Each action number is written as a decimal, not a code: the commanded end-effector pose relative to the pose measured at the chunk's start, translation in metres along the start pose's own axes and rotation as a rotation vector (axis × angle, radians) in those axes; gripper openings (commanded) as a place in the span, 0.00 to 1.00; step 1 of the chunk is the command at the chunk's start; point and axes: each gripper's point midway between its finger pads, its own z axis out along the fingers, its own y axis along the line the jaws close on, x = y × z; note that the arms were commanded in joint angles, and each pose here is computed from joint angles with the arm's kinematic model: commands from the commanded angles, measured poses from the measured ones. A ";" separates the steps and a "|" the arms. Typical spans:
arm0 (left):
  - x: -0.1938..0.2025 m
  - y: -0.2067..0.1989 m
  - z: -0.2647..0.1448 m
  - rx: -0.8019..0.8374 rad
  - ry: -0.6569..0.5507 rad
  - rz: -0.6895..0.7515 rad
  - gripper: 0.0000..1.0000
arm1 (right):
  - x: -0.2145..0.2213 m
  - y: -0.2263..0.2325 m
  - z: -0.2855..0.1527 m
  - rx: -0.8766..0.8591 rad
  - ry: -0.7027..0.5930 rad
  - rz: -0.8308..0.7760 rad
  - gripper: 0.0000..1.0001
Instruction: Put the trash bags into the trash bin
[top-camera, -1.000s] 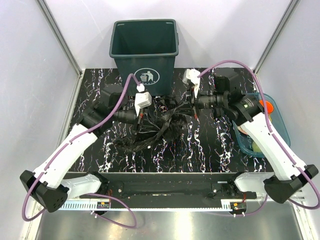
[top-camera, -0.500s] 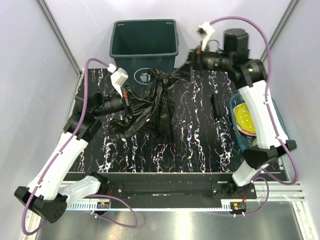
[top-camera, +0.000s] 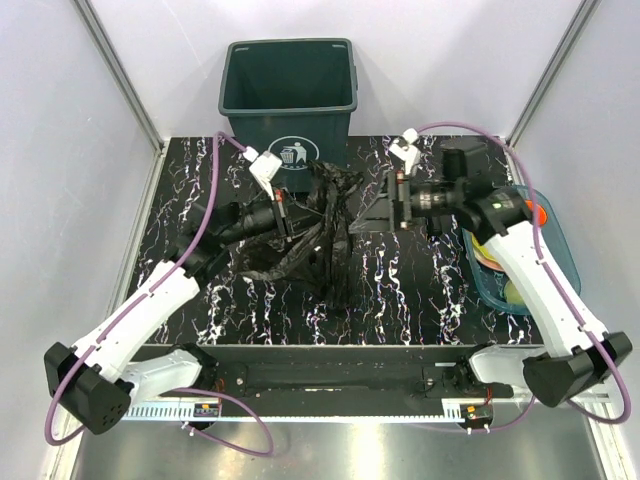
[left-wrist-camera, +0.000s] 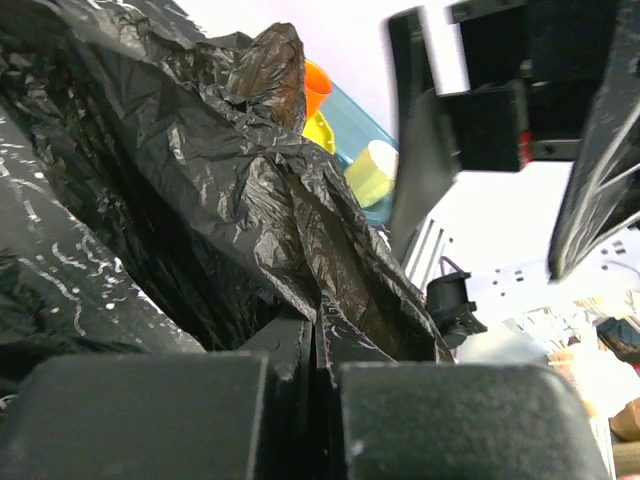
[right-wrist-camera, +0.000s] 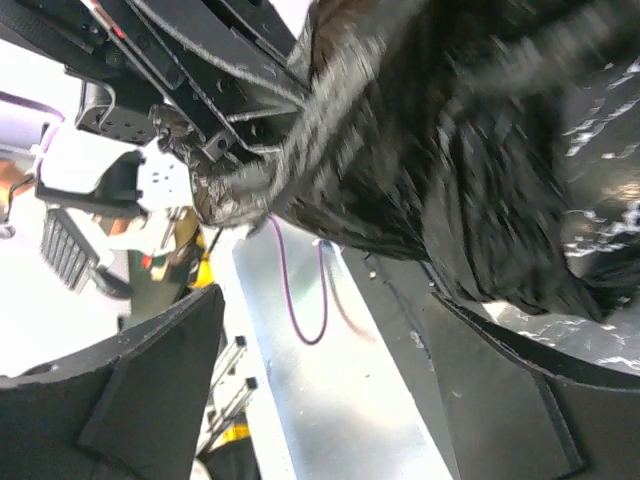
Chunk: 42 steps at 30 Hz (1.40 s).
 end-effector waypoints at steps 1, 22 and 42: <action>-0.019 -0.025 0.011 0.065 -0.078 0.055 0.00 | -0.014 0.019 0.036 -0.124 0.013 0.040 0.92; -0.177 -0.102 -0.057 0.115 -0.288 0.568 0.00 | -0.133 0.039 -0.098 0.153 -0.371 -0.436 0.00; 0.001 -0.060 0.007 0.253 0.200 0.417 0.00 | -0.065 -0.007 -0.096 0.346 -0.315 -0.470 0.00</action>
